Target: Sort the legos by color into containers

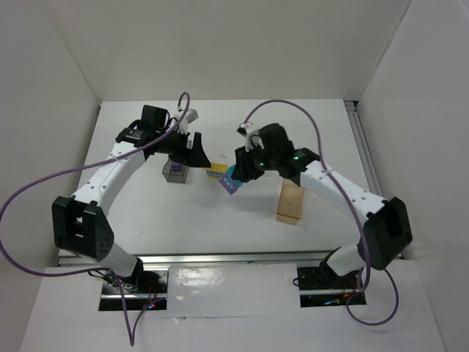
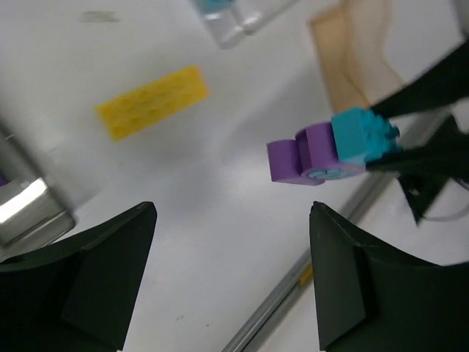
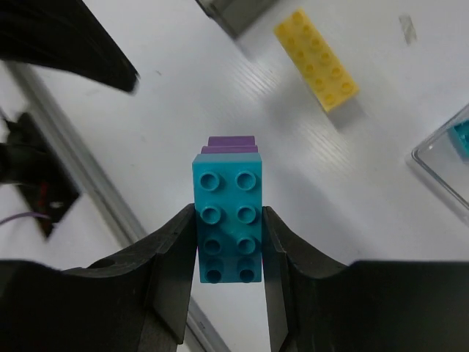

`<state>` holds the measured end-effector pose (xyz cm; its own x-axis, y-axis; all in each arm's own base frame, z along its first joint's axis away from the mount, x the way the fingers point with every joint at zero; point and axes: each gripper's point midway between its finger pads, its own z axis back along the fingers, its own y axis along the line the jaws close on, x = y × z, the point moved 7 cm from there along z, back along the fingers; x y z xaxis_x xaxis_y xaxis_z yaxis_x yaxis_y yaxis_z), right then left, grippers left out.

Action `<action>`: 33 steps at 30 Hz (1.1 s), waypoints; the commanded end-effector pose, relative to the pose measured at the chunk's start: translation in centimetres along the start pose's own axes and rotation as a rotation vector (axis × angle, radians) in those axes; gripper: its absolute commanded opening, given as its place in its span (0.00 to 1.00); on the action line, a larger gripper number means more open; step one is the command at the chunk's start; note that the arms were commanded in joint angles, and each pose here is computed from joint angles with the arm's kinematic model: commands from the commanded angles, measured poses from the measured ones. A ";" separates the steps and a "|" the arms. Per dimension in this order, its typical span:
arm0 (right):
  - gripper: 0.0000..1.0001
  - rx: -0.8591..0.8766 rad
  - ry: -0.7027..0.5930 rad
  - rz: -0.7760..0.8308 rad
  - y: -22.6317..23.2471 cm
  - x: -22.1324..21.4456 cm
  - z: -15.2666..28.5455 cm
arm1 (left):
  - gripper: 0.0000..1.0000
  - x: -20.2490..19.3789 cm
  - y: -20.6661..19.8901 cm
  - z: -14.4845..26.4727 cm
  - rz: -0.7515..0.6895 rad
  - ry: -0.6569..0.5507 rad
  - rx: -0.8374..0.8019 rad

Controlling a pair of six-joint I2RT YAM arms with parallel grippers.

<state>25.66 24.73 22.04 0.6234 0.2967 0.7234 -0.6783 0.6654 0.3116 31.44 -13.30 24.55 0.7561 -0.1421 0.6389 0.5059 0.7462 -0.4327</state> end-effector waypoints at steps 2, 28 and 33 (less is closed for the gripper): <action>0.17 0.348 -0.108 -0.039 2.1 1.5 4.2 | 0.89 -0.2 -4.4 1.5 -0.220 -0.057 -0.455; 0.16 0.548 -0.204 -0.089 1.9 2.7 5.1 | 0.30 -2.1 -8.8 -0.1 -0.267 0.032 -0.825; 0.16 0.457 -0.229 -0.135 0.6 2.8 5.5 | 0.00 -2.2 -8.3 -0.1 -0.252 0.038 -0.795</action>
<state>23.44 23.16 27.41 0.6718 0.1096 0.7326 -0.7350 0.2208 0.6410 25.98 -19.09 25.92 0.6096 -0.2884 0.7384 0.7830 0.0733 -0.6178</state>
